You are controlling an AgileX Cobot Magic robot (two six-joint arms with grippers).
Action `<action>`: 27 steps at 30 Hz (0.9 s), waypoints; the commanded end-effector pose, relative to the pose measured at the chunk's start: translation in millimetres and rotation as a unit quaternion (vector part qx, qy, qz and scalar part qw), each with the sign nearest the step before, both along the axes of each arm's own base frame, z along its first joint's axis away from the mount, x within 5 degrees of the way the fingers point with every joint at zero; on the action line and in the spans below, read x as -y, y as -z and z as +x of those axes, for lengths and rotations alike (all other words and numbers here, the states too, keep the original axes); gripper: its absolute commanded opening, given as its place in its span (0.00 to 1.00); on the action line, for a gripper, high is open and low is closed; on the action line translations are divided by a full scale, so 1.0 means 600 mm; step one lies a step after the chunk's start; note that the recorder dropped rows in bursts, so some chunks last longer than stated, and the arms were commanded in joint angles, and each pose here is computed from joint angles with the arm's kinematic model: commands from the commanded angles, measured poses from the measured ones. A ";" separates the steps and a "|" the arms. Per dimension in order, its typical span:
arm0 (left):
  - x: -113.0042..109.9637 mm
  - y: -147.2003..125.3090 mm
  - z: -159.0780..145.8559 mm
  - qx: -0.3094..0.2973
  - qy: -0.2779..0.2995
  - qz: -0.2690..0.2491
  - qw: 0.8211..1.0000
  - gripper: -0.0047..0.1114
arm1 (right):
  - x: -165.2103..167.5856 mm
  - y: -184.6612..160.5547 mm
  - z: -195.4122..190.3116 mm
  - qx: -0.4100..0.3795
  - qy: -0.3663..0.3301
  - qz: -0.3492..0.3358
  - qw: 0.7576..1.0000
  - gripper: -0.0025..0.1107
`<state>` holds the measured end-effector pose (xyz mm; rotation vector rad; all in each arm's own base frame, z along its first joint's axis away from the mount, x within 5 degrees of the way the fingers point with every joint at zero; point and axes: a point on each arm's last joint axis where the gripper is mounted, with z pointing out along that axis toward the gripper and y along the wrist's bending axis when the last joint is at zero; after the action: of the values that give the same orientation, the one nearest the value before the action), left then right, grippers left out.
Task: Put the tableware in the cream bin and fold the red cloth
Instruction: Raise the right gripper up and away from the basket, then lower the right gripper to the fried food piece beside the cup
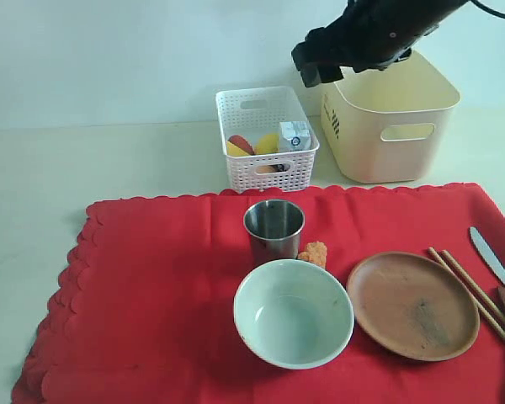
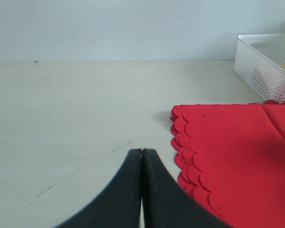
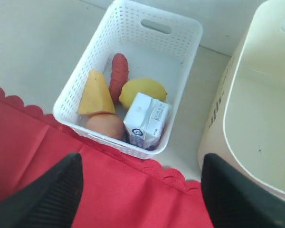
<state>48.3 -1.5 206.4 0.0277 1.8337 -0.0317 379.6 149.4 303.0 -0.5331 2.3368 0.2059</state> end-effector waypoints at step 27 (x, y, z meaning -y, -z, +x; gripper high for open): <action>0.000 -0.001 0.000 0.007 0.000 -0.002 1.000 0.04 | 0.038 0.144 -0.077 0.081 -0.019 -0.029 0.996 0.59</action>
<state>48.3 -1.5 206.4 0.0277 1.8337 -0.0317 335.3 128.3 216.1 -0.6029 2.2067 0.1149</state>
